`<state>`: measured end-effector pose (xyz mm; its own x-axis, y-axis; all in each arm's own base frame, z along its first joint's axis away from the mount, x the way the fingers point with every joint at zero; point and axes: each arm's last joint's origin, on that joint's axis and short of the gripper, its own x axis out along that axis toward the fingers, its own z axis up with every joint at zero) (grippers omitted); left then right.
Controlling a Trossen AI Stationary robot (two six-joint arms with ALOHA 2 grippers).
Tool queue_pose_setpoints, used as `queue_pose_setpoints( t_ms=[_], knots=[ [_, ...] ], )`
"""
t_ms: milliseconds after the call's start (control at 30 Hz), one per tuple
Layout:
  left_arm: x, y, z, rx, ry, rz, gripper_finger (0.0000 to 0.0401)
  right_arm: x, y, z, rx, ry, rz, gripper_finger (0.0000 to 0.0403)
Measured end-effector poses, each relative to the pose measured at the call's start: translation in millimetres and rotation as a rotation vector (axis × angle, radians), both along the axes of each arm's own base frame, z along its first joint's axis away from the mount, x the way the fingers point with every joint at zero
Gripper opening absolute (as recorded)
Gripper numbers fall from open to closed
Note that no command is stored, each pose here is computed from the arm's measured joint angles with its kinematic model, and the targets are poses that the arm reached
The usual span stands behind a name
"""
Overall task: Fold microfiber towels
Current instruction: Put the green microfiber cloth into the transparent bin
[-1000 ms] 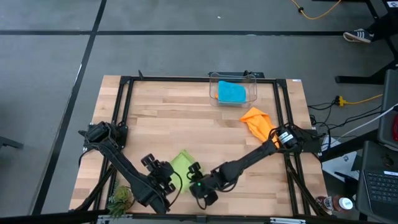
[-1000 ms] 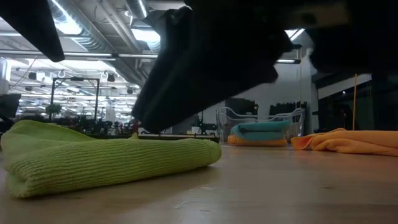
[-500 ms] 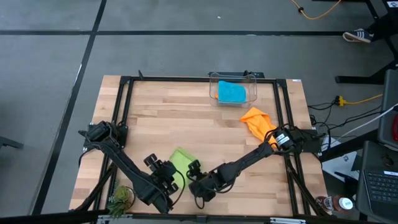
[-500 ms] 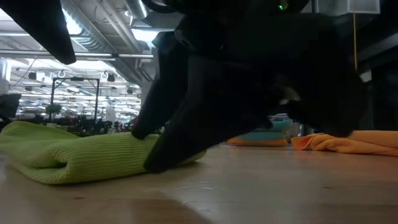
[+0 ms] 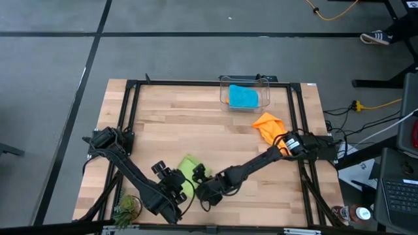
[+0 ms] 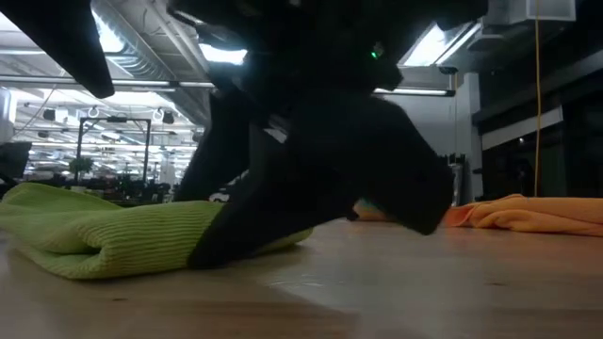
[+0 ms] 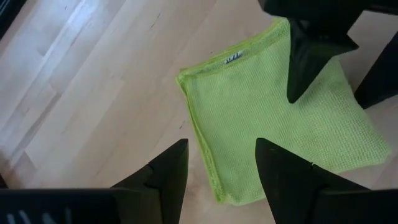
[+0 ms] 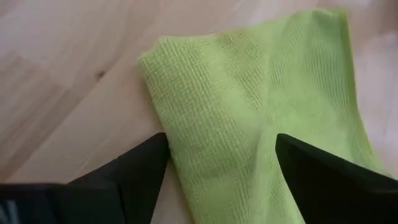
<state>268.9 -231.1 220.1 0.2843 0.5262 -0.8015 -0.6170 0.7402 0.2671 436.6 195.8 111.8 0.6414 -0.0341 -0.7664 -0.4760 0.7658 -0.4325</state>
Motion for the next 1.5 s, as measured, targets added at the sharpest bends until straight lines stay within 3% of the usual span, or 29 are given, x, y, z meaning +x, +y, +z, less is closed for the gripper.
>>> queue_pose_setpoints(
  t_ms=[167, 333, 467, 733, 800, 967, 1133, 1500],
  knots=[
    [0, 0, 0, 0.0, 0.0, 0.0, 0.0179, 8, -14, -11, -0.043, -0.006, -0.033, 0.0299],
    [0, 0, 0, -0.001, -0.001, -0.001, 0.0179, 14, -31, -14, 0.137, 0.076, -0.01, 0.0269],
    [-1, -1, 0, -0.001, -0.002, -0.004, 0.0179, 16, -41, -15, 0.264, 0.127, -0.066, 0.0207],
    [-1, -2, 0, -0.002, -0.003, -0.004, 0.0179, 18, -45, -16, 0.321, 0.118, -0.168, 0.0029],
    [-1, -2, 0, -0.002, -0.004, -0.004, 0.0179, 18, -46, -16, 0.32, 0.117, -0.173, 0.0017],
    [-1, -2, 0, -0.003, -0.004, -0.005, 0.0179, 16, -47, -9, 0.273, 0.11, -0.158, 0.0012],
    [-2, -2, 0, -0.02, 0.014, -0.001, 0.0179, 2, -55, 21, 0.195, 0.142, -0.21, 0.0012],
    [-1, -2, -1, -0.042, 0.022, 0.011, 0.0179, -61, -97, 143, -0.146, 0.127, -0.42, 0.0012]
  ],
)
